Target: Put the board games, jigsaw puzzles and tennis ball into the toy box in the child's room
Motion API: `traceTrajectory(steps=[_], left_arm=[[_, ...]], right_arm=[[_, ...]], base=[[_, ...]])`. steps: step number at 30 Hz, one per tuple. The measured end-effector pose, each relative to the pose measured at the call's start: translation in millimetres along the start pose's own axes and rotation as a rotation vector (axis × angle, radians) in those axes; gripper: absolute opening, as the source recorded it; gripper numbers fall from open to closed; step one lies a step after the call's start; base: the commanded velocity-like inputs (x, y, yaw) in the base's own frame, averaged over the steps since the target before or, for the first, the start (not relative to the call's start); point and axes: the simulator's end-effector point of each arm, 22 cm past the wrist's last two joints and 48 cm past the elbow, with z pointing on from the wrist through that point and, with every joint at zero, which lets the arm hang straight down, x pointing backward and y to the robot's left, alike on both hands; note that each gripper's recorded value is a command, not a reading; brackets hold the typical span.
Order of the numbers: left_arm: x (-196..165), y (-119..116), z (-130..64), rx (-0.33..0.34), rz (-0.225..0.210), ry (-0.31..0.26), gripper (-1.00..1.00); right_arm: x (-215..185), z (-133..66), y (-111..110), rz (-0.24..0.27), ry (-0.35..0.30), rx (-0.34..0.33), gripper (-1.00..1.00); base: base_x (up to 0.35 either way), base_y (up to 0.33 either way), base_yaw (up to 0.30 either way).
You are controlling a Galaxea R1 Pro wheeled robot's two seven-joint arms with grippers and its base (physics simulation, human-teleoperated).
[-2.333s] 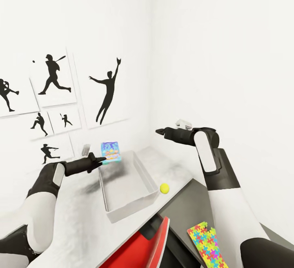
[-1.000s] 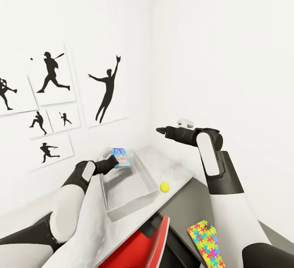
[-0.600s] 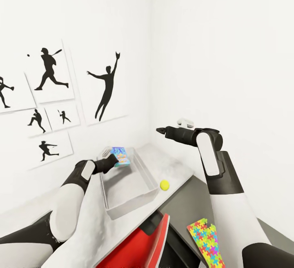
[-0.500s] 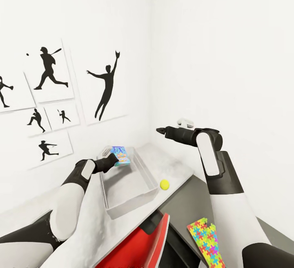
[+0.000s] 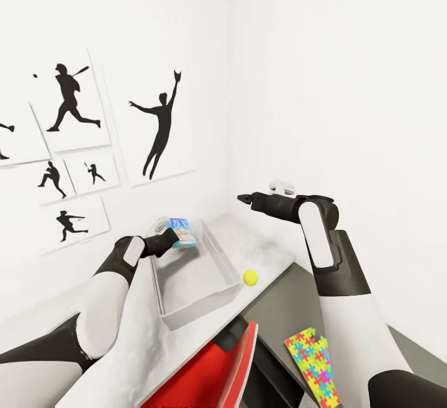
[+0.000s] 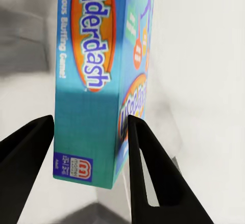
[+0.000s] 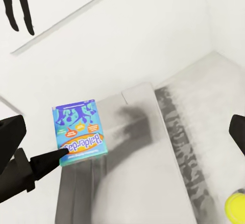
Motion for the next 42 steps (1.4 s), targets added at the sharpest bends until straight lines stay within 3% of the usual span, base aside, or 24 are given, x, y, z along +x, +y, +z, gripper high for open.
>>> traceTrajectory(steps=[3,11,17,22,42], left_arm=[[-11,-12,0.7,0.014,0.005,-0.011,-1.00],[-17,-17,4.9,0.017,0.009,-0.012,-1.00],[-25,-6,6.8,-0.053,0.014,-0.018,-1.00],[-34,-7,7.5,-0.070,0.016,-0.024,-1.00],[-15,-9,27.6,-0.071,0.000,0.056,-1.00]], right_arm=[[1,1.6,-2,0.002,0.003,0.001,1.00],[5,8.2,-4,0.008,0.014,0.001,1.00],[4,11.8,-6,0.010,0.015,0.001,1.00],[8,15.5,-8,0.014,0.023,0.002,1.00],[23,28.0,-18,0.029,0.049,0.008,1.00]], base=[[0.000,0.000,0.000],[0.000,0.000,0.000],[0.000,0.000,0.000],[0.000,0.000,0.000],[0.000,0.000,0.000]])
